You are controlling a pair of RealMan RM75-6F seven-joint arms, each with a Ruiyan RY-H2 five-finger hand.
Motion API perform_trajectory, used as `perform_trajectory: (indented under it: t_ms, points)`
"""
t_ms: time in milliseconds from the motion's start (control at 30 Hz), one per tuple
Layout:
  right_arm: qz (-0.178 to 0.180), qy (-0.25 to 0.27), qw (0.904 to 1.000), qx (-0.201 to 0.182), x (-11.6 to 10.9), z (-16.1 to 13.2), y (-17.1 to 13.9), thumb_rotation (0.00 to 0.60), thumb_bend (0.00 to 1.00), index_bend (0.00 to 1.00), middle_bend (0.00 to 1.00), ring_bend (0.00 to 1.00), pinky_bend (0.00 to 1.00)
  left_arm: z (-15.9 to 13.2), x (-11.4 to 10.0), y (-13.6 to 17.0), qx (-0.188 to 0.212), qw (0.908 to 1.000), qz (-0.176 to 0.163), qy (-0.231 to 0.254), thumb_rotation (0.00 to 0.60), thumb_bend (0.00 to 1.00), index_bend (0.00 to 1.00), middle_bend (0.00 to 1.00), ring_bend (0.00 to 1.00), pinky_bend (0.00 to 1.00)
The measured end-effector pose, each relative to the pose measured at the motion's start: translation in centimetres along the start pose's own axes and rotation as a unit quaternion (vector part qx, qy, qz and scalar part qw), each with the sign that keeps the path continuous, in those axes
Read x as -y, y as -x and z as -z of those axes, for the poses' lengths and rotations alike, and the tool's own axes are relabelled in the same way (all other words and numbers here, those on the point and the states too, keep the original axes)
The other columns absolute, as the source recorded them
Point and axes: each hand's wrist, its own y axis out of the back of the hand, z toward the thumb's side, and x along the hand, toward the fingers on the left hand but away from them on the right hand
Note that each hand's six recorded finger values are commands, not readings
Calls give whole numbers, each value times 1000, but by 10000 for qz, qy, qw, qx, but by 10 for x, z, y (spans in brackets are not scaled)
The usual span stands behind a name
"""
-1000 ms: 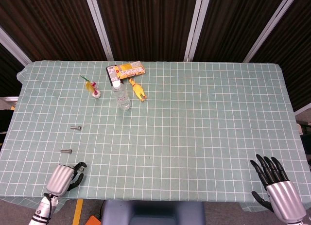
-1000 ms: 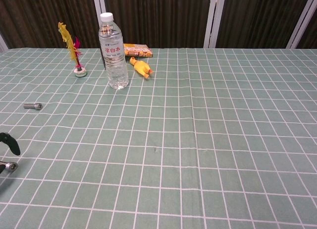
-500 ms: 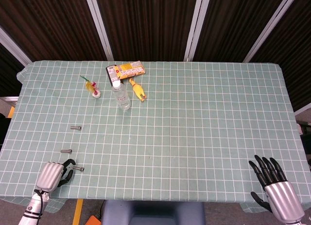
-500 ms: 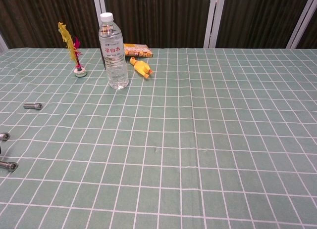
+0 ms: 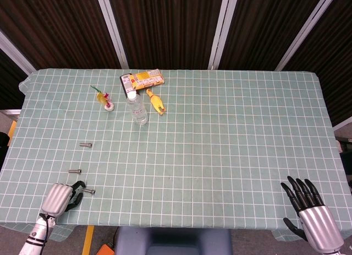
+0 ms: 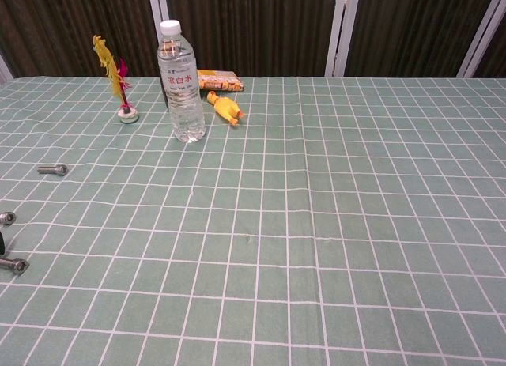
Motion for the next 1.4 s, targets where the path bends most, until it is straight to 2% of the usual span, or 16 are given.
perform_trajectory:
  t_ms: [500, 967, 1400]
  points:
    - [7, -2, 10000, 7, 0, 0, 0, 600, 283, 0, 0, 0, 0, 2, 6, -6, -46, 9999, 30, -96, 600, 465, 517, 1000, 1000, 1000]
    - [-4, -8, 10000, 6, 0, 0, 0, 600, 283, 0, 0, 0, 0, -7, -6, -3, 126, 9997, -185, -120, 600, 465, 544, 1000, 1000, 1000]
    - [6, -4, 10000, 20, -1, 1, -1, 600, 283, 0, 0, 0, 0, -28, -21, 3, 450, 9974, -354, -442, 600, 464, 528, 1000, 1000, 1000]
